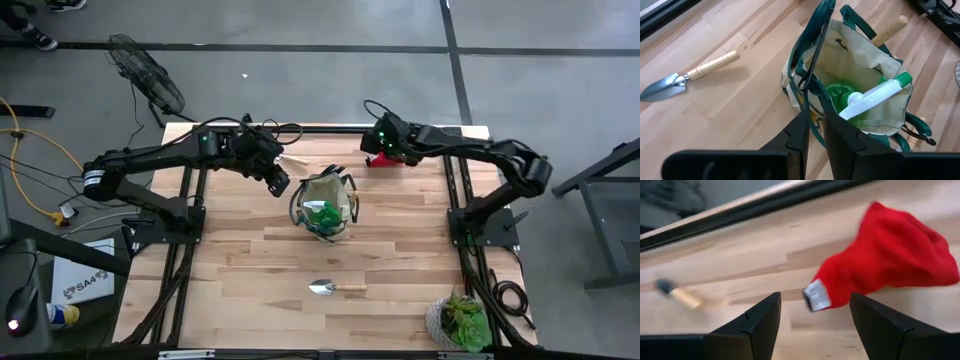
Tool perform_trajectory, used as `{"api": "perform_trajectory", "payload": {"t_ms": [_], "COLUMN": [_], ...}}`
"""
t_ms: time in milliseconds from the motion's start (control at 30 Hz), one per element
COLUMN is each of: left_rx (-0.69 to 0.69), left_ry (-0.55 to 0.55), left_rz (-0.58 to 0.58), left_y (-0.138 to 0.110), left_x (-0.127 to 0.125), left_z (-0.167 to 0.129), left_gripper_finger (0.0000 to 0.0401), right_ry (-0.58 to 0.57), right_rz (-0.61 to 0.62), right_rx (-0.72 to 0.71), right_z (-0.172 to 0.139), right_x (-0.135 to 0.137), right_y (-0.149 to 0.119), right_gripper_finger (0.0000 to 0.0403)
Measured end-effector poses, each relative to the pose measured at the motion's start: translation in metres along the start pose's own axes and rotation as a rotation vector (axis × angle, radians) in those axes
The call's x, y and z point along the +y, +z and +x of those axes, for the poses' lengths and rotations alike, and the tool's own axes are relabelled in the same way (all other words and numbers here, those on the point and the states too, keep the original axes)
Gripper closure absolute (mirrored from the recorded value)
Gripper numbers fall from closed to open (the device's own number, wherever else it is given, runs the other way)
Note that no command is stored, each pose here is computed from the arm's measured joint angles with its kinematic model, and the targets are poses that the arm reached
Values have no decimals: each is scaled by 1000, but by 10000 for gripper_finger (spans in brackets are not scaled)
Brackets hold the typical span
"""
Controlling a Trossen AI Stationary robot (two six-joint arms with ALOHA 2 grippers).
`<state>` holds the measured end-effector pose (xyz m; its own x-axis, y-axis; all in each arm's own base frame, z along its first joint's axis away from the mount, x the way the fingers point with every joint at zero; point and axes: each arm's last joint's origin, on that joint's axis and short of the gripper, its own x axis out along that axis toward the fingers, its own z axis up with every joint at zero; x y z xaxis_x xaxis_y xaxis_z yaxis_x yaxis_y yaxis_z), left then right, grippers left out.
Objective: Pick & Place Garden tools in Gardening bag
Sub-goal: Put the red glove into the gardening bag
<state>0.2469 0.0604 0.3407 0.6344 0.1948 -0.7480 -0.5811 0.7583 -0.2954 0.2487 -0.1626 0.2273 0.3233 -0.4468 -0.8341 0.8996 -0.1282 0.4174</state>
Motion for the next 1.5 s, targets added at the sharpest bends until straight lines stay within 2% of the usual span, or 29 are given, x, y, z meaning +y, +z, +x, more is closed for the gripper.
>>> {"api": "perform_trajectory", "payload": {"t_ms": [233,467,667,867,1133,1300,1500], "left_rx": [11,27,87,106,112,118,119], "left_ry": [6,16,35,23,22,8,1], "left_rz": [1,3,-4,-16,6,35,64], "left_y": [-1,-5,-17,-24,-25,-25,-25], "left_x": [1,2,8,11,12,11,11], "left_z": [0,4,17,26,27,27,27], "left_gripper_finger": [350,350,350,350,350,350,350], "right_ry": [-92,-137,-159,-178,-249,-252,-248], "right_rz": [198,351,395,473,452,393,309], "right_rx": [14,-66,-96,-68,28,49,67], "right_z": [28,36,40,46,68,70,70], "right_x": [-5,-8,-12,-13,-18,-18,-18], "right_y": [-1,2,7,4,-6,-7,-8], "right_gripper_finger": [174,174,174,174,178,230,358]}}
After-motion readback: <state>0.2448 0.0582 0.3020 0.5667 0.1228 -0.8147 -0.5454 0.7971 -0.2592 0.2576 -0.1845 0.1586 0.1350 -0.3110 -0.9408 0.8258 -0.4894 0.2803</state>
